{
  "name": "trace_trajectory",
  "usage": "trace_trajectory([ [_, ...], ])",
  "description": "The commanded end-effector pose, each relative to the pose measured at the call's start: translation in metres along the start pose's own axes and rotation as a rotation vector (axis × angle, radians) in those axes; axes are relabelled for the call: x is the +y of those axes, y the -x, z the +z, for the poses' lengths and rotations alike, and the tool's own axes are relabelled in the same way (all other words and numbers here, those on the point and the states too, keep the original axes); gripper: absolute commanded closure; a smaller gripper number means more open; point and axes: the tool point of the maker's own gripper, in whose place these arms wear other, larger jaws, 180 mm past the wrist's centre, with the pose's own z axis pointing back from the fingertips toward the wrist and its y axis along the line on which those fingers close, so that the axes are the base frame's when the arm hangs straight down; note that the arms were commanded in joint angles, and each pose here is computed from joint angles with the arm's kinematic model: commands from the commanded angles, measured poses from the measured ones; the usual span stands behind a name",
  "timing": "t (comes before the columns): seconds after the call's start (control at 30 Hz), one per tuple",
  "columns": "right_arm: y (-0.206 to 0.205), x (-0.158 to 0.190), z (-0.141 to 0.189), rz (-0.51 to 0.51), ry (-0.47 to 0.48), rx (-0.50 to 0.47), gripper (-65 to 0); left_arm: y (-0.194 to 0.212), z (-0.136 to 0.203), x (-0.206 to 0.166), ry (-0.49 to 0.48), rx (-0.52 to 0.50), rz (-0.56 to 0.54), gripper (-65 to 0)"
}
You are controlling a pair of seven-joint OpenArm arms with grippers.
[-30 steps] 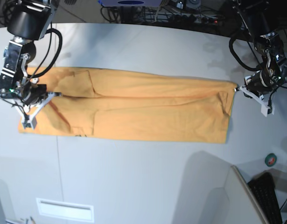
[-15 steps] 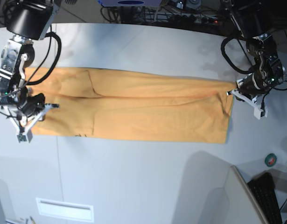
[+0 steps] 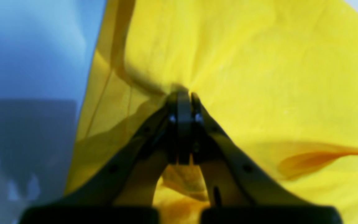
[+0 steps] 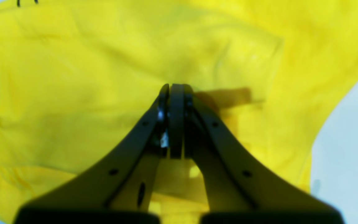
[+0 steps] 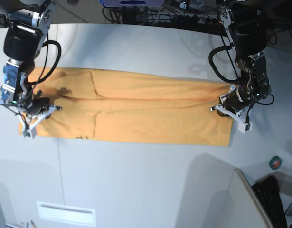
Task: Layout the t-shirt on the table in an organized manner, then fold the t-shirt properly
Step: 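Move both grippers to the strip's ends and grasp them, then fold the strip end with the left gripper toward the right gripper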
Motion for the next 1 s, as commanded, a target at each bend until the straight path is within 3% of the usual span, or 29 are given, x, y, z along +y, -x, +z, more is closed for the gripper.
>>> trace_trajectory([
  [0.0, -0.012, -0.004, 0.004, 0.011, 0.006, -0.025, 0.0, -0.009, 0.000, 0.001, -0.010, -0.016, -0.009, 0.0],
  [0.27, -0.040, 0.002, 0.039, 0.081, 0.044, -0.170, 0.0, -0.033, 0.019, -0.003, -0.018, -0.105, -0.065, 0.0],
  [0.4, -0.026, 0.000, 0.043, 0.090, 0.055, -0.126, 0.0, -0.029, 0.020, 0.000, -0.024, -0.099, -0.070, 0.0],
  [0.53, 0.006, -0.001, 0.026, 0.054, 0.034, -0.038, 0.0, -0.014, 0.014, 0.005, -0.026, -0.060, -0.047, 0.0],
  [0.67, 0.007, 0.000, 0.022, 0.044, 0.028, -0.056, 0.0, -0.022, 0.020, 0.006, -0.029, -0.085, -0.052, 0.0],
  [0.8, -0.008, -0.003, 0.039, 0.073, 0.053, -0.121, 0.0, -0.039, 0.031, 0.004, -0.034, -0.139, -0.075, 0.0],
  [0.97, -0.020, 0.003, 0.071, 0.125, 0.083, -0.214, 0.0, -0.058, 0.064, 0.034, -0.107, -0.232, -0.055, 0.0],
])
